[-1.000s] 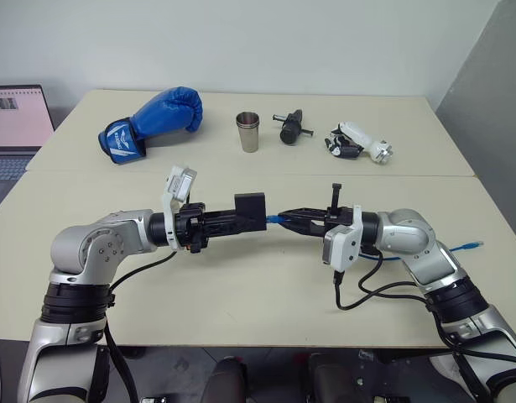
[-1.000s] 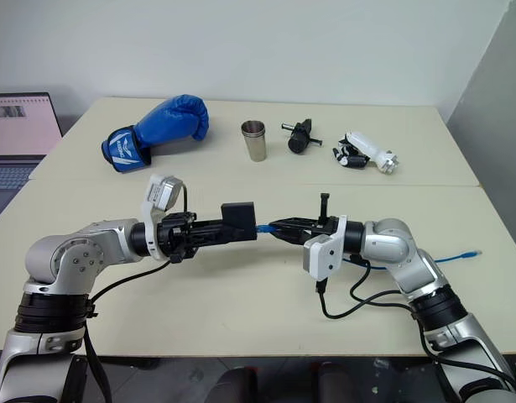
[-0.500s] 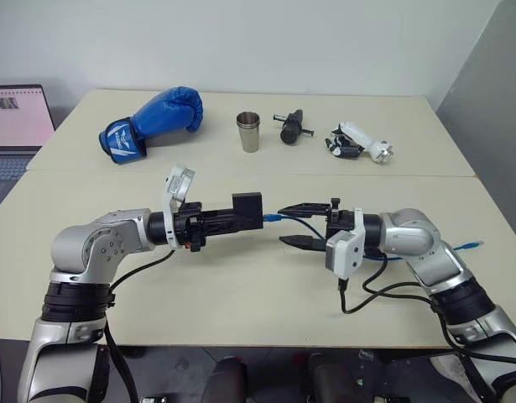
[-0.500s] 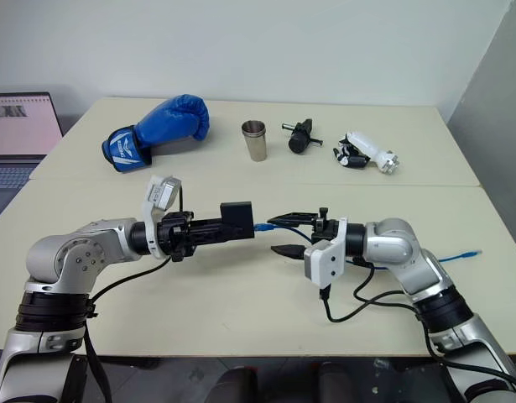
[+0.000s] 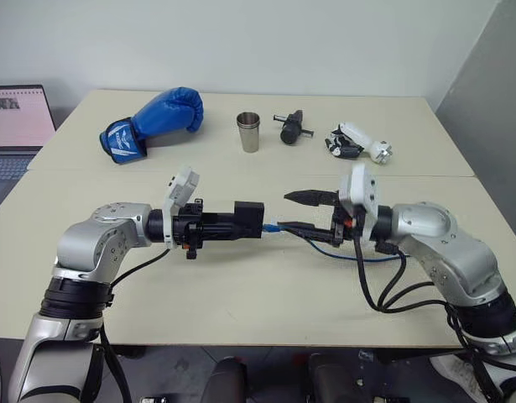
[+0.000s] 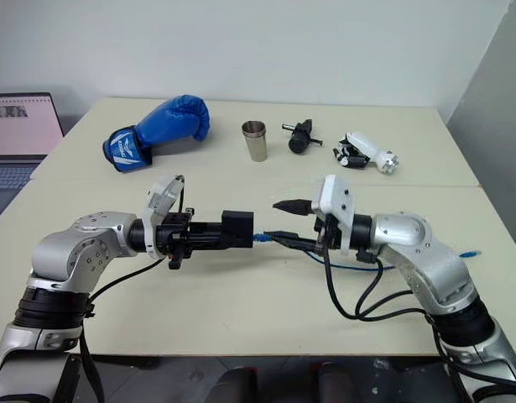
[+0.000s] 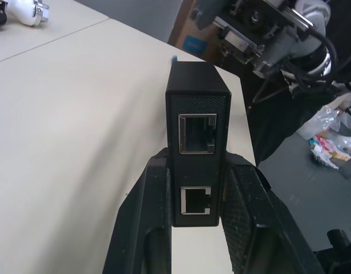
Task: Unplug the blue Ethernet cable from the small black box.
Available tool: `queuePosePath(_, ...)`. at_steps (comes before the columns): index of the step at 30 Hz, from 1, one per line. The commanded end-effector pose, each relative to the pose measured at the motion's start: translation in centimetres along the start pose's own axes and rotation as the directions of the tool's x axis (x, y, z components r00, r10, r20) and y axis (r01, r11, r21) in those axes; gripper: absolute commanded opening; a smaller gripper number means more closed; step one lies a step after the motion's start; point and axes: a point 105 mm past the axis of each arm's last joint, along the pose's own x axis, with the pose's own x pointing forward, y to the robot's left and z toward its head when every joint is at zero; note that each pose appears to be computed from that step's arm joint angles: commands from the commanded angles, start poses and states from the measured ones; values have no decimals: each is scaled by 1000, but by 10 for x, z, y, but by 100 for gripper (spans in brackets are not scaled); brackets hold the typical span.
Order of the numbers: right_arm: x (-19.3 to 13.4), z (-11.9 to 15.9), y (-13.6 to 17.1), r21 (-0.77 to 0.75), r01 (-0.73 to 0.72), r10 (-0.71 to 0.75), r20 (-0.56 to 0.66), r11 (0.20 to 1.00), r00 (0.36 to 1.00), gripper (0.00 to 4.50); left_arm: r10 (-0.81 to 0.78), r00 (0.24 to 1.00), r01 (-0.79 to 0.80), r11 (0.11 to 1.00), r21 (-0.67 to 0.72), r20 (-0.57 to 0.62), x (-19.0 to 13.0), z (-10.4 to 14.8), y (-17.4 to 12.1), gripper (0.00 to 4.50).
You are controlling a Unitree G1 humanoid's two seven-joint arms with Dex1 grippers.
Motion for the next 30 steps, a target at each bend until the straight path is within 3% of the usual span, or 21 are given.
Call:
queuePosePath(1, 1, 2, 1, 88, -13, 14, -16, 996, 1000, 259, -20, 1000, 20, 998, 55, -7, -1, 10, -1, 80)
queuePosePath(9, 17, -9, -1, 256, -61, 70, -24, 965, 997, 259, -48, 999, 49, 996, 68, -9, 2, 14, -4, 80)
queuePosePath(30, 21, -9, -2, 344, -146, 149, 19, 927, 989, 259, -46, 999, 46, 997, 65, 0, 2, 15, -6, 80)
